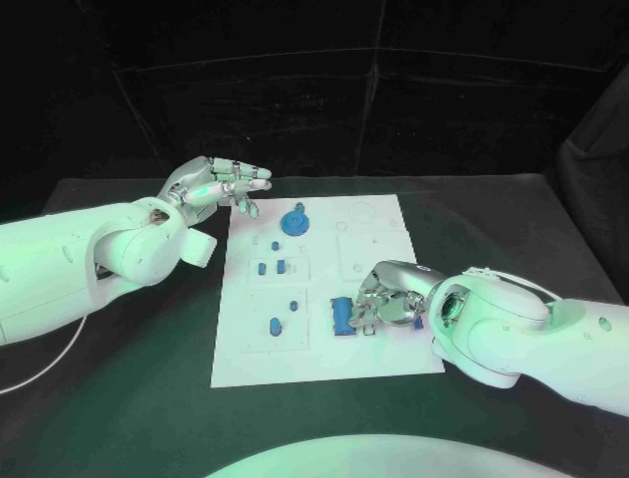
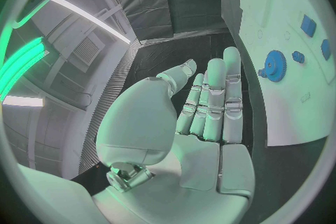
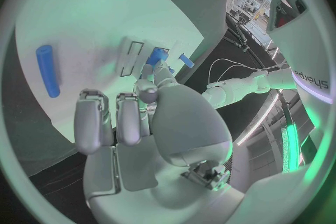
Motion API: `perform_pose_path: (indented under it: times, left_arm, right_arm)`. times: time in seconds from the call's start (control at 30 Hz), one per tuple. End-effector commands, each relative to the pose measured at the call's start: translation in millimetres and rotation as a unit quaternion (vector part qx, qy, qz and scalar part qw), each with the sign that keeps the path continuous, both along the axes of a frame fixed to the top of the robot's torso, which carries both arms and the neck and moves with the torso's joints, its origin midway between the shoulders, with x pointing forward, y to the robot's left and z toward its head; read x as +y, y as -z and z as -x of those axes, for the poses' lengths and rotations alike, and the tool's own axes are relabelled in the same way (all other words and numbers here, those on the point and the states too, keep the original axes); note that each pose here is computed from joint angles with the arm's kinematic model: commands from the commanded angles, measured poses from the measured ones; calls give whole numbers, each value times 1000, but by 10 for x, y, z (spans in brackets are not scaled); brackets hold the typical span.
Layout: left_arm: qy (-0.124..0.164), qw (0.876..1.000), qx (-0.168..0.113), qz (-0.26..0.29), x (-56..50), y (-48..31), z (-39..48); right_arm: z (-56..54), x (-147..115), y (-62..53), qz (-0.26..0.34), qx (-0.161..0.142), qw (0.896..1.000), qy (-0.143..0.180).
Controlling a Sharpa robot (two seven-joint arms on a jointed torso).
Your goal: Assemble the parts on the task board
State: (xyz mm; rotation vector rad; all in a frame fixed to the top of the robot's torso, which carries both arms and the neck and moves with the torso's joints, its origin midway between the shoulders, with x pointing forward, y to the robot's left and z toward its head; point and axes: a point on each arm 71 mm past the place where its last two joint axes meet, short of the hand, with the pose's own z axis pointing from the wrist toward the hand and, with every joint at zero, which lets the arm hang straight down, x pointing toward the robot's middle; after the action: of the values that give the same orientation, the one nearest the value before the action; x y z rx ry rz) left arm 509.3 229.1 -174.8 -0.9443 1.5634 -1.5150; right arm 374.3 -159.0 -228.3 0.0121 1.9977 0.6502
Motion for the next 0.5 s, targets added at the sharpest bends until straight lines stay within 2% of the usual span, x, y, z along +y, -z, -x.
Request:
perform_pose_path:
  times: [0.03, 0.23, 0.37, 0.5]
  left_arm:
    - [5, 1000, 1, 3, -8, -12, 3]
    - [5, 1000, 1, 3, -4, -12, 4]
    - [5, 1000, 1, 3, -1, -12, 4]
    - [5, 1000, 1, 3, 2, -12, 3]
  right_arm:
    - [15, 2, 19, 19, 12, 1000, -15]
    - [21, 9, 21, 20, 14, 1000, -19]
    - [8, -4, -13, 3, -5, 1000, -10]
    - [23, -8, -40, -14, -10, 1000, -13]
